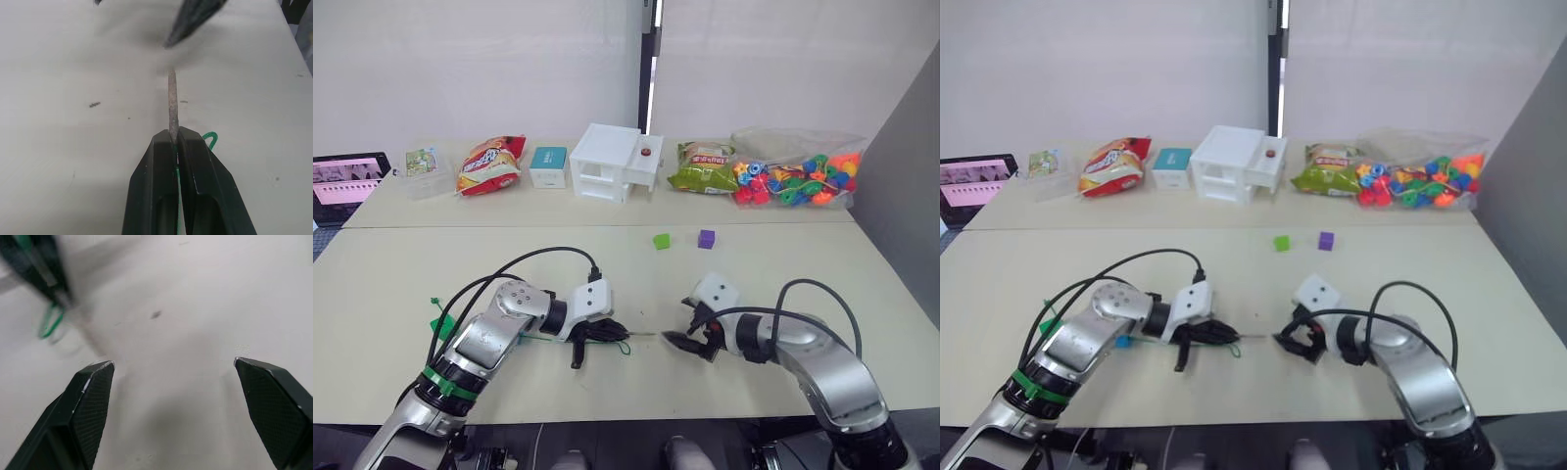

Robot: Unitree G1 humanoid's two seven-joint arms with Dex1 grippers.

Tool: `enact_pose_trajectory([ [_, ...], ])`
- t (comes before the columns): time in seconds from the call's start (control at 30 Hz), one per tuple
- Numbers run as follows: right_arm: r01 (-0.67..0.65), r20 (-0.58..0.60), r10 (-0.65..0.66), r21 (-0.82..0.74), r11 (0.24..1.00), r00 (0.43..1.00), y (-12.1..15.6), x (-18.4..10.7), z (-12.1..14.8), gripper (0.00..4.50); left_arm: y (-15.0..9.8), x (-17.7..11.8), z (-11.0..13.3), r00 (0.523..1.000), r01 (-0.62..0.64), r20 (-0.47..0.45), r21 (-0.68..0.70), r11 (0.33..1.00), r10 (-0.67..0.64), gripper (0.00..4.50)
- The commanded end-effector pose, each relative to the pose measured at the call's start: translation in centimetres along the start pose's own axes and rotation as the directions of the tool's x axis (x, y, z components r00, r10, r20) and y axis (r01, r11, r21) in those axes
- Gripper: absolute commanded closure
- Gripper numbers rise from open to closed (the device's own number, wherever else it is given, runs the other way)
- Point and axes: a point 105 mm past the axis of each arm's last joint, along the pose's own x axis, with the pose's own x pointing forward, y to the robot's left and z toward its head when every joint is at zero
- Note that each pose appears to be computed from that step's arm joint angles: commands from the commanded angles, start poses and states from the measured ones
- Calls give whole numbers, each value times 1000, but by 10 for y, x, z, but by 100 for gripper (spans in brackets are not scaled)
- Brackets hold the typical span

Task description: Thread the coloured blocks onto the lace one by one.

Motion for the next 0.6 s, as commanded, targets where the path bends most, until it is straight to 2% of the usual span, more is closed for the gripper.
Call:
enact_pose_trajectory([
  [0.03, 243, 78, -251, 95, 965, 965, -17, 0, 11, 49, 0, -9, 9, 1000, -15, 25, 21, 1000, 14, 450],
  [0.13, 417, 94, -446, 224, 881, 890, -28, 11, 10, 49, 0, -10, 9, 1000, -19, 23, 12, 1000, 18, 450],
  [0.27, 499, 128, -550, 289, 817, 825, -34, 24, 16, 49, 1, -9, 9, 1000, -23, 21, 9, 1000, 22, 450],
  [0.37, 593, 149, -653, 307, 744, 743, -55, 36, 20, 49, 1, -10, 9, 999, -28, 18, 10, 1000, 28, 450],
  [0.6, 635, 169, -701, 315, 705, 693, -97, 76, 30, 49, 0, -13, 7, 999, -45, 17, 6, 999, 45, 450],
])
